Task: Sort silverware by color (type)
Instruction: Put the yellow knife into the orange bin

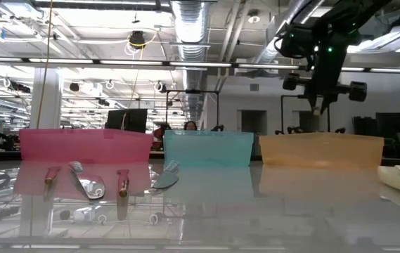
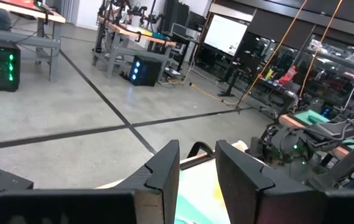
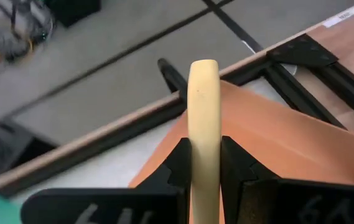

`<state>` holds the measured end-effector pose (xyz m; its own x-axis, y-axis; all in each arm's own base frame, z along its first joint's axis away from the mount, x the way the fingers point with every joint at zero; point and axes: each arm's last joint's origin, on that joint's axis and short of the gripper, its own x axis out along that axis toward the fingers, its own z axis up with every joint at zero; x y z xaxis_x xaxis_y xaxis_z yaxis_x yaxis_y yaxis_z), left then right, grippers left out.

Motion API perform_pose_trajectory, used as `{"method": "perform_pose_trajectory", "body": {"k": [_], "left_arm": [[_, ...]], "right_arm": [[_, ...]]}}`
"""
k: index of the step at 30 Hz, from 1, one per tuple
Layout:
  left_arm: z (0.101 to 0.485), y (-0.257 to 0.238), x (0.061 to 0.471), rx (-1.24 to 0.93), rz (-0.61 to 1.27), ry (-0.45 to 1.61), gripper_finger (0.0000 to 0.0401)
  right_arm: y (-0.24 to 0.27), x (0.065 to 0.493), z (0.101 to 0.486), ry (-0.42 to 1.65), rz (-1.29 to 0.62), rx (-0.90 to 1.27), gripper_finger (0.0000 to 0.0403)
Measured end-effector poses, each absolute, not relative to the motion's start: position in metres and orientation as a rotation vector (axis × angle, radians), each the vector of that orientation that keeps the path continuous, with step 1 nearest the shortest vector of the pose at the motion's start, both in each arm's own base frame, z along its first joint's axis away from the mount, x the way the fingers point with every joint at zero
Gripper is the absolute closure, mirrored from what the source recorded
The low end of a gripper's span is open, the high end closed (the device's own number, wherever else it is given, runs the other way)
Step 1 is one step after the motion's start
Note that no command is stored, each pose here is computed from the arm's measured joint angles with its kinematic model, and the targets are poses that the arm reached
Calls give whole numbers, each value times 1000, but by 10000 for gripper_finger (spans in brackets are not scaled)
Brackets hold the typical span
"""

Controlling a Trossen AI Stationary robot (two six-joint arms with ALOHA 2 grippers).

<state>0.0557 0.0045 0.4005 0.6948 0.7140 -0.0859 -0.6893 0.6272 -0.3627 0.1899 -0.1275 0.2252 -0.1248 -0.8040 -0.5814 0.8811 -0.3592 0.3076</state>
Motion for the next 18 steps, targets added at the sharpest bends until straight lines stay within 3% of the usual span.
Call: {"method": "perform_pose_trajectory", "body": {"k": [18], "left_arm": [[400, 5, 55, -415, 809, -78, 312]], "right_arm": [[-106, 168, 175, -71, -1890, 1020, 350]]}}
